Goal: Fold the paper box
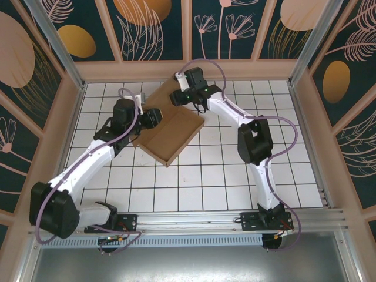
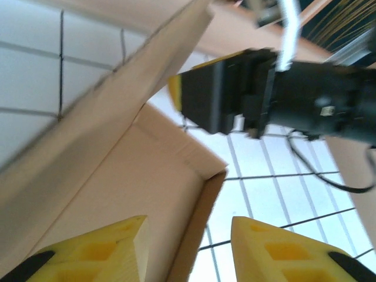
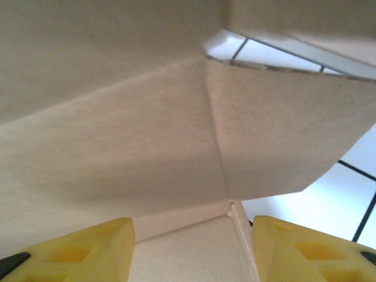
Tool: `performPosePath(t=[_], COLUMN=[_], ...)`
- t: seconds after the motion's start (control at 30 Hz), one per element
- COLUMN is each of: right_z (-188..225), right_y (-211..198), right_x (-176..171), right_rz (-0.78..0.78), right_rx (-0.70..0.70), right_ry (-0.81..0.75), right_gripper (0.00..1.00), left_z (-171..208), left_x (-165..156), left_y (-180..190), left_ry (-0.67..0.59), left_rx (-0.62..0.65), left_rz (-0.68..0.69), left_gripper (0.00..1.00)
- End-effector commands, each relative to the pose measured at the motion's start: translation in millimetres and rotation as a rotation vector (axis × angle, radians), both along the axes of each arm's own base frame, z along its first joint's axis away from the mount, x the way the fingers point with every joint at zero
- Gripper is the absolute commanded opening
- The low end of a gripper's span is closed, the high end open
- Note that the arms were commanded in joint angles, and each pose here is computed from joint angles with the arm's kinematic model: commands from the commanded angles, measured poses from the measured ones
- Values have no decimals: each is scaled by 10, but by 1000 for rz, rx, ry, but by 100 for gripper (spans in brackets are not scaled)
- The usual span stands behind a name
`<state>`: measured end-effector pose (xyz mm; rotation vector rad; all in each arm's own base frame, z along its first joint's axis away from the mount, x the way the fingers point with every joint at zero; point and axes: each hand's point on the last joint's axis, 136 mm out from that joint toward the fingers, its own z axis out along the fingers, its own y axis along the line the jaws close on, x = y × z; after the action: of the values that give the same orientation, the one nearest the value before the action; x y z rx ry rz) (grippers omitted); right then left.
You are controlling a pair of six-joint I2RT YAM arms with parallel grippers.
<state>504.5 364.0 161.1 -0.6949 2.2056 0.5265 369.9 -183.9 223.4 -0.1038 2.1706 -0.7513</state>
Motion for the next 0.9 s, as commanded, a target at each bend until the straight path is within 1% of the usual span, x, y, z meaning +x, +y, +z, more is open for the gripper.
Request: performPosePath(t=[0.0,0.03,0.1,0.23,0.4,0.6,0.67,0.77,0.87], right_z=[46,-59,-250,-623,-866,-1116,-1183,-1261,-1347], right_y=[-235,-304,-387,-430,-464,-472,-493,-507,-572], right_x=[42,53,56,69,145,13,13,-7,-25], right_rz=[-46,-53,-62,-52,-37,21,18,19,4], right_rx=[-50,-84,-132,-198,-280,-309,-329,-359,-446], right_ry=[-60,-65,-62,-41,-40,12,18,20,-8], right_gripper=[59,60,62,64,63,51,44,30,19], left_z=[-226,-151,-159,-132,-79,-102,-113,-107,-104], left_x=[58,123,189,282,315,322,325,317,317], left_y=[95,92,135,210,235,257,275,282,292], left_ry=[65,49,48,36,24,15,14,7,1], left_rx=[36,32,47,63,63,77,78,70,73], left_rz=[68,81,111,144,145,139,140,137,136], left_gripper=[42,43,43,44,45,45,45,45,45])
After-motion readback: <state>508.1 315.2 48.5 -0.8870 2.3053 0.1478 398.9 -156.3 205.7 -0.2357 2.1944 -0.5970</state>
